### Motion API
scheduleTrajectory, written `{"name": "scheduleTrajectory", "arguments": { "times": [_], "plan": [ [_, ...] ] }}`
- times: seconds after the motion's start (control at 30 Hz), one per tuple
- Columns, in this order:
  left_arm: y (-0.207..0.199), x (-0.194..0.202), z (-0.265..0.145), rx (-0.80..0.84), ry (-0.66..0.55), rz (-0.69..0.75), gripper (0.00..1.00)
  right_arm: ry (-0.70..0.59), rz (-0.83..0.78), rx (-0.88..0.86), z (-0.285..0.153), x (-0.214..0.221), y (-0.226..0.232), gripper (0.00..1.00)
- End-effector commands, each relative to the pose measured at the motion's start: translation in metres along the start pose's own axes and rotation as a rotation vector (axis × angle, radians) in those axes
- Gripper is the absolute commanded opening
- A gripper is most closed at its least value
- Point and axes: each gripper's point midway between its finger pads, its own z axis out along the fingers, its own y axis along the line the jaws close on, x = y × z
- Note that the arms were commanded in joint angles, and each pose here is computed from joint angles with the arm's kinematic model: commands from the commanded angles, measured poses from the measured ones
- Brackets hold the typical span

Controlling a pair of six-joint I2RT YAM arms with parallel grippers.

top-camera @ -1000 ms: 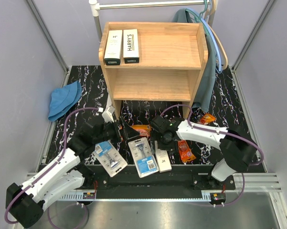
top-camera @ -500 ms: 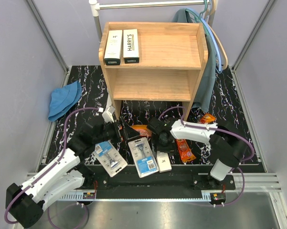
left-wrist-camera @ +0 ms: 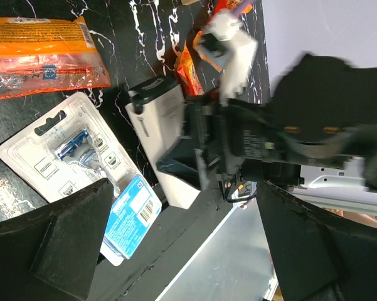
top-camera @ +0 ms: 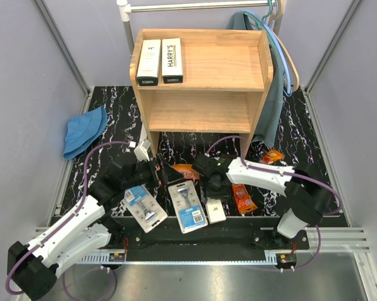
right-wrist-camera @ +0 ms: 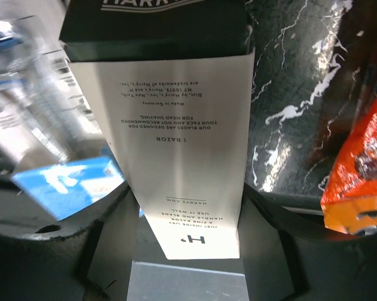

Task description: Place and organize the shaving razors onto the shelf

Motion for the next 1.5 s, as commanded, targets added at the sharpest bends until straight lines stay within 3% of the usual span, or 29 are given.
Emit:
{"name": "scheduleTrajectory", "arguments": {
  "times": [0.0, 0.33, 0.93, 1.1, 1.13, 1.33, 1.47],
  "plan": [
    [-0.012, -0.001, -0.003, 0.053, 0.0, 0.014, 0.99, -0.136, -0.011, -0.104, -0.049, -0.02, 0.015, 0.47],
    [-0.012, -0.003, 0.006, 0.048, 0.011, -0.012, 0.99, -0.24, -0.099, -0.355, -0.117, -0.025, 0.058, 0.46],
    [-0.026, 0.003, 0.026, 0.107, 0.031, -0.031, 0.93, -0.243, -0.194, -0.428, -0.128, -0.009, 0.103, 0.47],
    [-0.029, 0.006, 0.028, 0.113, 0.038, -0.022, 0.73, -0.238, -0.205, -0.428, -0.127, -0.006, 0.107, 0.47],
    [-0.029, 0.006, 0.028, 0.113, 0.036, -0.022, 0.64, -0.239, -0.202, -0.433, -0.129, -0.006, 0.107, 0.47],
    [-0.026, 0.008, 0.03, 0.102, 0.035, -0.022, 0.33, -0.239, -0.2, -0.435, -0.13, -0.004, 0.105, 0.47],
    [-0.025, 0.009, 0.03, 0.101, 0.037, -0.021, 0.24, -0.244, -0.197, -0.44, -0.132, -0.003, 0.104, 0.49]
  ]
}}
